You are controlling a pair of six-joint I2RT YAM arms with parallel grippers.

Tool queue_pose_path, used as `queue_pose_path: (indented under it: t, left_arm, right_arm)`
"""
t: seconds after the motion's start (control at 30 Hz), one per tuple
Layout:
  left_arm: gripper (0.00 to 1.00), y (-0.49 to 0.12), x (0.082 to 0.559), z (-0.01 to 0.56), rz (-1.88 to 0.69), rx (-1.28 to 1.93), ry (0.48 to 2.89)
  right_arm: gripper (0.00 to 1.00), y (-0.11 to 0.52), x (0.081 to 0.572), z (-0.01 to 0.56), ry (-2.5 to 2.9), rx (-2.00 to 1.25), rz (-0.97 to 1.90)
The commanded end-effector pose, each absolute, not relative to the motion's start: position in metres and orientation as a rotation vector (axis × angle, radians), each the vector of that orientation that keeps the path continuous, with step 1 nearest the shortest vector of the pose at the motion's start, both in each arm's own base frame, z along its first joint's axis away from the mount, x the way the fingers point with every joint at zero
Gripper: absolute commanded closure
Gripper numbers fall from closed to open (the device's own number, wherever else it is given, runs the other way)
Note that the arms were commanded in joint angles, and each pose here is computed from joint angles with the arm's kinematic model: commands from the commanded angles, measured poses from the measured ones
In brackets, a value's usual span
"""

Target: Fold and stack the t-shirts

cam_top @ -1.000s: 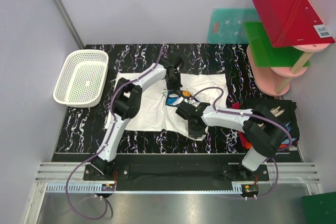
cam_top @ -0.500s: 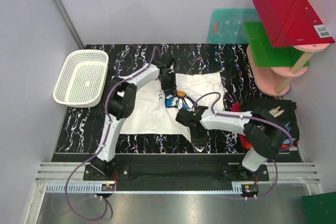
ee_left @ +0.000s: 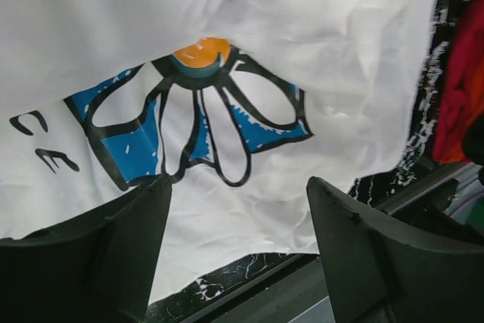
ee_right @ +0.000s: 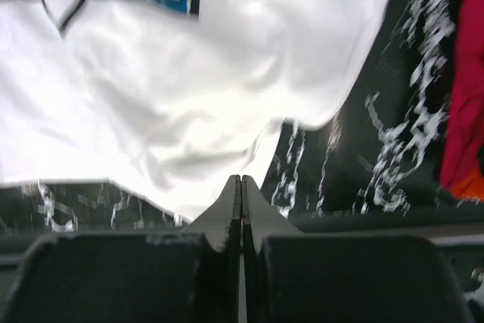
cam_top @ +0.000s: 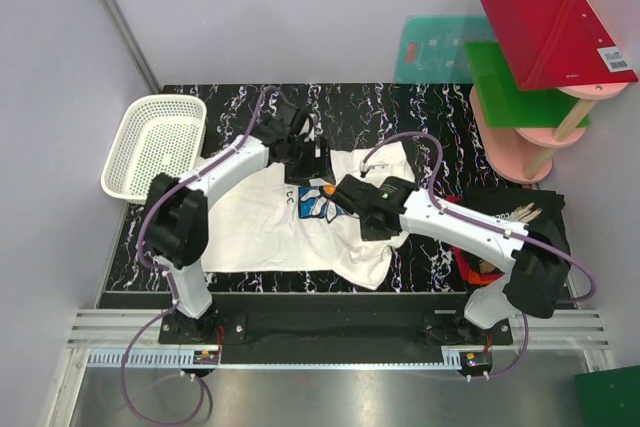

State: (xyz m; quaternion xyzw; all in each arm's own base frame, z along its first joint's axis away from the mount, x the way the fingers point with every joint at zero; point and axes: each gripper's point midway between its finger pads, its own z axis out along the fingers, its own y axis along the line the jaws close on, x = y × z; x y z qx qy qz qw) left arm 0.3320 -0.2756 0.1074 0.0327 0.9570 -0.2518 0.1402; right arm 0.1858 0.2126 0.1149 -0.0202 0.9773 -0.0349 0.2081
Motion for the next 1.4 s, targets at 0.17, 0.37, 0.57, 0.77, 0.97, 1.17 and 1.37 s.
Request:
queue_pose_path:
  t: [0.17, 0.37, 0.57, 0.77, 0.97, 1.17, 1.37]
  left_arm:
    - [0.39, -0.272, 0.327, 0.163, -0.825, 0.186, 2.566]
    - [1.0, -0.235, 0.326, 0.158, -0.6, 0.095, 2.565]
    - [1.0, -0.226, 0.316, 0.137, -0.556, 0.091, 2.629]
    - [1.0, -0.22, 0.306, 0.118, -0.531, 0.083, 2.681]
    - [1.0, -0.212, 0.3, 0.112, -0.49, 0.068, 2.695]
    - [1.0, -0.208, 0.298, 0.111, -0.468, 0.054, 2.706]
    - [1.0, -0.207, 0.295, 0.106, -0.464, 0.038, 2.724]
  right_arm:
    - [1.0, 0.169, 0.339, 0.128, 2.38, 0.099, -0.249]
    - [1.0, 0.196, 0.403, 0.102, 2.411, -0.027, -0.128]
    - [1.0, 0.237, 0.437, 0.086, 2.432, -0.137, -0.019]
    - [1.0, 0.237, 0.459, 0.053, 2.521, -0.162, -0.081]
    - [1.0, 0.224, 0.474, 0.024, 2.659, -0.166, -0.073]
    - [1.0, 0.189, 0.505, 0.02, 2.686, -0.05, -0.098]
    - [1.0, 0.152, 0.548, 0.029, 2.639, 0.075, -0.09]
